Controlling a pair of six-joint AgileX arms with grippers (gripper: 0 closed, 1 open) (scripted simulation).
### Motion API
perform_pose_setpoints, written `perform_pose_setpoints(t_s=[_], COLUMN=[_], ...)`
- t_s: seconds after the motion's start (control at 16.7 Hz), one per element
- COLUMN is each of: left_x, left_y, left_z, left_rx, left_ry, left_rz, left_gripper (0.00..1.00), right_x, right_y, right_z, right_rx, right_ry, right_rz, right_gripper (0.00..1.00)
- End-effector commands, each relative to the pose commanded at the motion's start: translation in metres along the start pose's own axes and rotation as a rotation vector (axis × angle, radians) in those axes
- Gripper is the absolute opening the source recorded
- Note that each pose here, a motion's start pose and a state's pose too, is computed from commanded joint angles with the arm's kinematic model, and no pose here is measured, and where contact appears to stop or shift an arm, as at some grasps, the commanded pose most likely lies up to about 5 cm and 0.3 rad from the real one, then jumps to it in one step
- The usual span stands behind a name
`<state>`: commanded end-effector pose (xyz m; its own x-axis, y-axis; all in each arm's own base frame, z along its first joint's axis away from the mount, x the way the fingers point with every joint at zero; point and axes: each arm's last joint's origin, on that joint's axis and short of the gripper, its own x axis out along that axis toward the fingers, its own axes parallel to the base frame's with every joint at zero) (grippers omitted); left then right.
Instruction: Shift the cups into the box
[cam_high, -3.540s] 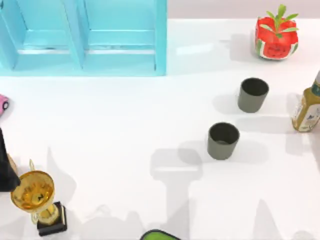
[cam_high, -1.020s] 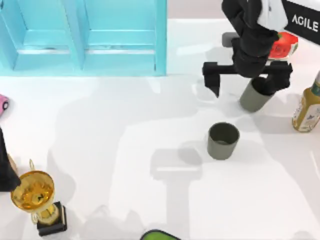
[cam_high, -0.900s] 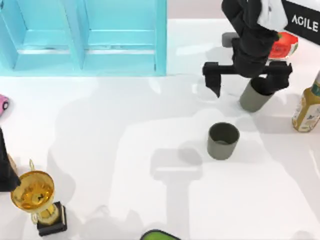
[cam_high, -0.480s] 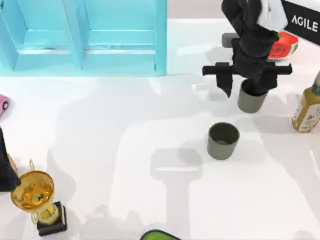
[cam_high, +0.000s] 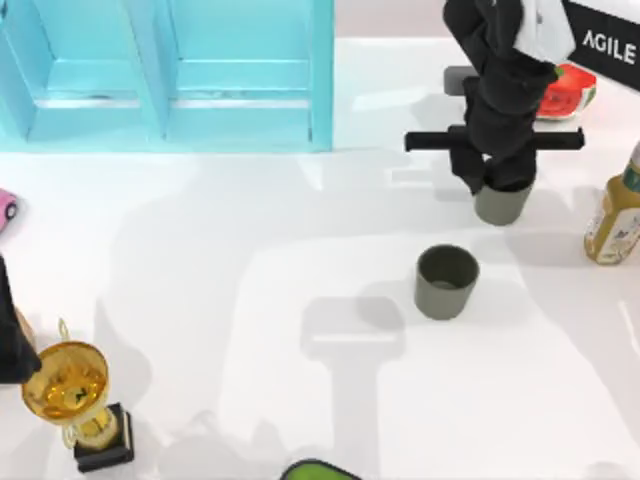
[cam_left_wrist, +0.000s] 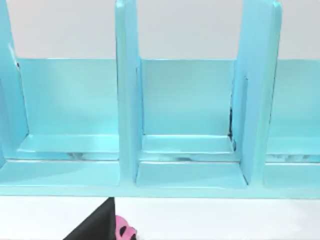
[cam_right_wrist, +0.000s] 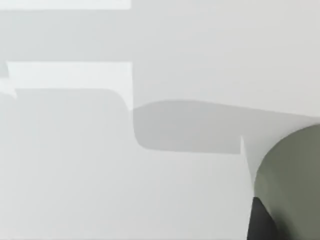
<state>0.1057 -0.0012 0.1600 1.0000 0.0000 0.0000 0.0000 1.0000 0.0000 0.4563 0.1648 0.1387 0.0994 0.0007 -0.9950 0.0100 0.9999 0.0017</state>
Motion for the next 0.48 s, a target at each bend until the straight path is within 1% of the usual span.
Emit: perform_pose_setpoints(t_s=[0.36,0.48], left_x=[0.0,0.0], left_y=[0.0,0.0], left_z=[0.0,0.0], left_rx=[0.0,0.0], left_ry=[0.0,0.0], left_rz=[0.0,0.0], left_gripper=[1.0,1.0], right_x=[-0.001,-0.014], right_y=[0.0,-0.008], right_z=[0.0,0.005], right_rx=[0.0,-0.004], right_ry=[-0.002,-0.02], right_rz=[0.001,0.015], right_gripper=[0.0,0.0])
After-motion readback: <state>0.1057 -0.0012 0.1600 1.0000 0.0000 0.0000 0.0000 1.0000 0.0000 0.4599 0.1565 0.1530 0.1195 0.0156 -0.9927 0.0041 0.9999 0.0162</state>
